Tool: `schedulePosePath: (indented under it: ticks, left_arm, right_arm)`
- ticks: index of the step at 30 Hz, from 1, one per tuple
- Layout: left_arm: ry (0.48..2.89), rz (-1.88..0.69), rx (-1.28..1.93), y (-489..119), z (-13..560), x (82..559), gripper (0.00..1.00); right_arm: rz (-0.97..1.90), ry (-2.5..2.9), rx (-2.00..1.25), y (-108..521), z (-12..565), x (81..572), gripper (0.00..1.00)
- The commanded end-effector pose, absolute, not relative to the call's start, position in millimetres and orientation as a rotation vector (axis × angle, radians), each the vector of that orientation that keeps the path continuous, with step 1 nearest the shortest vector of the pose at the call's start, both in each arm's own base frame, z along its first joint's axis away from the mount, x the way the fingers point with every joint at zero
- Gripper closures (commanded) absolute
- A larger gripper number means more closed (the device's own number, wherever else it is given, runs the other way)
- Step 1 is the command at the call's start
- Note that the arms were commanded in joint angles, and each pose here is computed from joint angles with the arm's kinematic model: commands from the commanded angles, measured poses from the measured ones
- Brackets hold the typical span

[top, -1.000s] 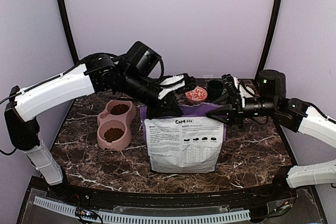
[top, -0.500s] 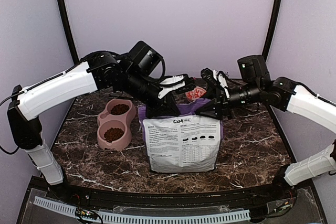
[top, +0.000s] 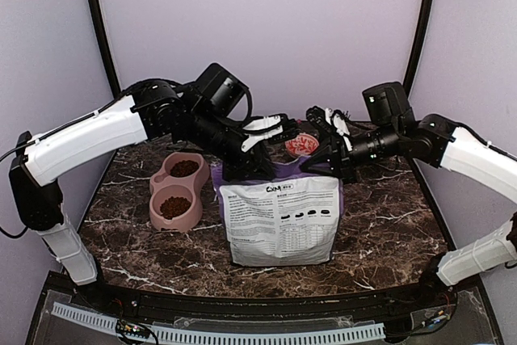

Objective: Serve the pet food
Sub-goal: Press the seal on the pet food bag.

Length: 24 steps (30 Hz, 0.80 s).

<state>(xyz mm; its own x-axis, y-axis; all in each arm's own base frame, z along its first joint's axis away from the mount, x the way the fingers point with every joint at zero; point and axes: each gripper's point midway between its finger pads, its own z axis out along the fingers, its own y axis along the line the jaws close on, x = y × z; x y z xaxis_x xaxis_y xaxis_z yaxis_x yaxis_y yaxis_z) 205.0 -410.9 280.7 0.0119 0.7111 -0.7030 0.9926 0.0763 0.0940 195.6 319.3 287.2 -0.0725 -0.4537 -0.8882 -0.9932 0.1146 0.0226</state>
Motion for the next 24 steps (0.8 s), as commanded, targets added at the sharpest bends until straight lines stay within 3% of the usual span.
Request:
schedulePosePath:
  ticks: [1, 6, 13, 18, 22, 24]
  left_arm:
    - [1.743, -0.543, 1.649, -393.4, 291.9, 207.2, 0.76]
    - [1.767, -0.525, 1.634, -382.6, 285.1, 206.2, 0.76]
    - [1.79, -0.528, 1.622, -378.0, 281.5, 206.6, 1.0]
    - [1.777, -0.519, 1.597, -377.4, 290.4, 209.1, 1.0]
    - [1.783, -0.508, 1.601, -374.2, 290.4, 209.0, 0.72]
    - [1.787, -0.515, 1.615, -373.5, 288.0, 206.6, 0.64]
  right_arm:
    - [0.902, 1.602, -1.478, 315.7, 287.9, 179.4, 1.0]
    - [0.898, 1.578, -1.44, 304.5, 287.9, 174.0, 1.0]
    - [0.872, 1.574, -1.357, 288.0, 289.0, 177.0, 1.0]
    - [0.863, 1.564, -1.297, 277.5, 291.6, 177.3, 1.0]
    - [0.875, 1.558, -1.277, 274.5, 290.7, 174.8, 1.0]
    - [0.877, 1.56, -1.275, 273.9, 290.0, 174.3, 1.0]
